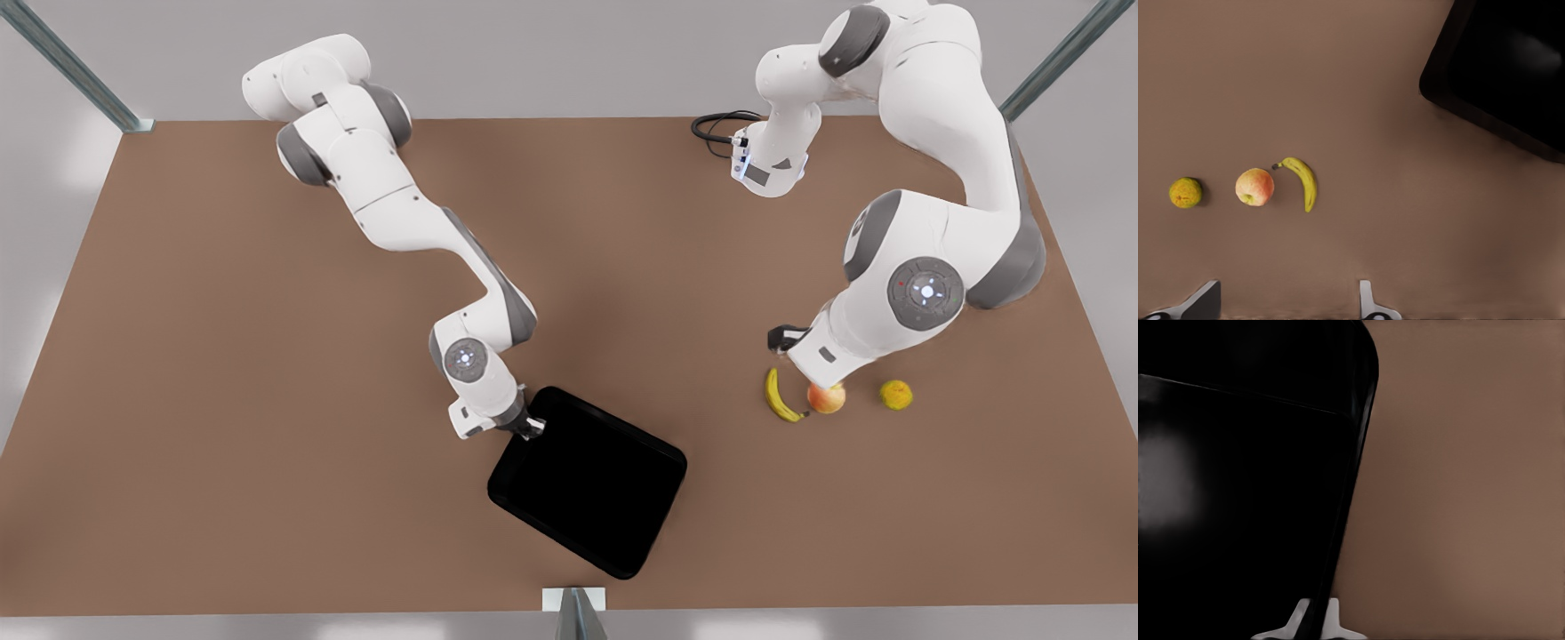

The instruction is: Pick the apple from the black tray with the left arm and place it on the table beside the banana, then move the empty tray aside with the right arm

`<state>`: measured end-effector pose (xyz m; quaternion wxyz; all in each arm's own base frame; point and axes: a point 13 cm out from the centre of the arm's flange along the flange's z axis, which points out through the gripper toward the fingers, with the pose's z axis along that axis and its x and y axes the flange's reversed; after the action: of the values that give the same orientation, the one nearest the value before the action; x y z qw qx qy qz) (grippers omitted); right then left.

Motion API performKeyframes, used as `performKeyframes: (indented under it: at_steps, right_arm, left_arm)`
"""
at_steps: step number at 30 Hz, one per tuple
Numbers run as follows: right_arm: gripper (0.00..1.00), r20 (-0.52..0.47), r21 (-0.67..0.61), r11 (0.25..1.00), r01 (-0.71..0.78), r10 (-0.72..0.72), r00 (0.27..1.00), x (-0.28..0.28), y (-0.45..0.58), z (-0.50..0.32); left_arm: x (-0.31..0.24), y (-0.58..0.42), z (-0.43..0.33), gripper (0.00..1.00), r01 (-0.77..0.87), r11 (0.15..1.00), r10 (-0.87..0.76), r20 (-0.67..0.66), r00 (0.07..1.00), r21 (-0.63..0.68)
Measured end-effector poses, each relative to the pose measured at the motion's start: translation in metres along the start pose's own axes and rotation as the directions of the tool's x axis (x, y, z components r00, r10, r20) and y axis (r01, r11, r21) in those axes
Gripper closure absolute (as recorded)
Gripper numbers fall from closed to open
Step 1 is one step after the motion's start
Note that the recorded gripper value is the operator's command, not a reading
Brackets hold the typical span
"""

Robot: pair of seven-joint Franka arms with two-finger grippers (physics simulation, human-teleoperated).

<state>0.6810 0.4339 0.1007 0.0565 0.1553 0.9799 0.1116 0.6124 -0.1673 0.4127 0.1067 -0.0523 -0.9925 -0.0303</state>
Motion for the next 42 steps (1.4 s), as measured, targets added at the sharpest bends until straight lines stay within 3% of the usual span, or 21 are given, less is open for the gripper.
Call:
performKeyframes:
  at_steps: [5, 7, 9, 12, 19, 22, 26, 32, 33, 34, 35, 36, 40, 42]
  right_arm:
    - [0.92, 0.023, -0.025, 0.999, 0.028, -0.027, 0.999, -0.019, 0.016, -0.081]
    - [0.92, 0.020, -0.012, 0.999, 0.040, -0.040, 0.999, -0.027, 0.010, -0.119]
    - [0.92, 0.011, 0.024, 0.999, 0.046, -0.047, 0.999, -0.037, -0.011, -0.165]
    - [0.92, -0.026, 0.128, 0.991, 0.045, -0.042, 0.999, -0.049, -0.093, -0.220]
    - [0.93, -0.080, 0.266, 0.964, -0.002, 0.024, 0.996, -0.143, -0.361, -0.307]
    - [0.93, -0.146, 0.280, 0.957, 0.073, -0.032, 0.989, -0.146, -0.432, -0.311]
    - [0.93, -0.292, 0.240, 0.939, 0.247, -0.172, 0.941, -0.102, -0.461, -0.241]
    - [0.92, -0.305, 0.150, 0.895, 0.419, -0.361, 0.881, -0.098, -0.458, -0.206]
    - [0.85, -0.303, 0.140, 0.886, 0.441, -0.386, 0.871, -0.099, -0.457, -0.203]
    - [0.61, -0.304, 0.129, 0.878, 0.460, -0.407, 0.862, -0.100, -0.457, -0.199]
    - [0.09, -0.303, 0.122, 0.870, 0.478, -0.426, 0.852, -0.101, -0.457, -0.197]
    - [0.00, -0.302, 0.120, 0.860, 0.495, -0.444, 0.844, -0.102, -0.457, -0.196]
    - [0.00, -0.292, 0.128, 0.832, 0.540, -0.489, 0.822, -0.108, -0.458, -0.198]
    - [0.00, -0.224, 0.118, 0.830, 0.546, -0.513, 0.829, -0.114, -0.431, -0.251]
  left_arm:
    - [0.018, 0.040, 0.034, 0.00, 0.102, 0.994, -0.097, -0.125, 0.987, 0.040]
    - [0.029, 0.069, 0.048, 0.00, 0.185, 0.982, -0.188, -0.158, 0.969, -0.033]
    - [0.087, 0.072, 0.066, 0.00, 0.201, 0.978, -0.209, -0.204, 0.956, -0.058]
    - [0.160, 0.062, 0.105, 0.00, 0.175, 0.984, -0.177, -0.210, 0.962, -0.026]
    - [0.124, 0.032, 0.094, 0.00, 0.108, 0.993, -0.106, -0.045, 0.993, 0.044]
    - [0.111, 0.016, 0.090, 0.00, 0.077, 0.996, -0.076, -0.007, 0.997, 0.051]
    - [0.106, -0.003, 0.086, 0.00, 0.037, 0.998, -0.038, 0.022, 0.999, 0.055]
    - [0.106, -0.029, 0.084, 0.00, -0.018, 0.999, 0.016, 0.039, 0.999, 0.051]
    - [0.107, -0.033, 0.084, 0.00, -0.027, 0.998, 0.025, 0.041, 0.999, 0.050]
    - [0.108, -0.037, 0.084, 0.00, -0.035, 0.998, 0.033, 0.041, 0.999, 0.049]
    - [0.109, -0.041, 0.084, 0.00, -0.043, 0.998, 0.041, 0.041, 0.998, 0.047]
    - [0.110, -0.044, 0.084, 0.00, -0.051, 0.998, 0.049, 0.041, 0.998, 0.046]
    - [0.112, -0.058, 0.085, 0.00, -0.078, 0.996, 0.076, 0.040, 0.996, 0.040]
    - [0.113, -0.063, 0.086, 0.00, -0.087, 0.996, 0.085, 0.040, 0.996, 0.038]
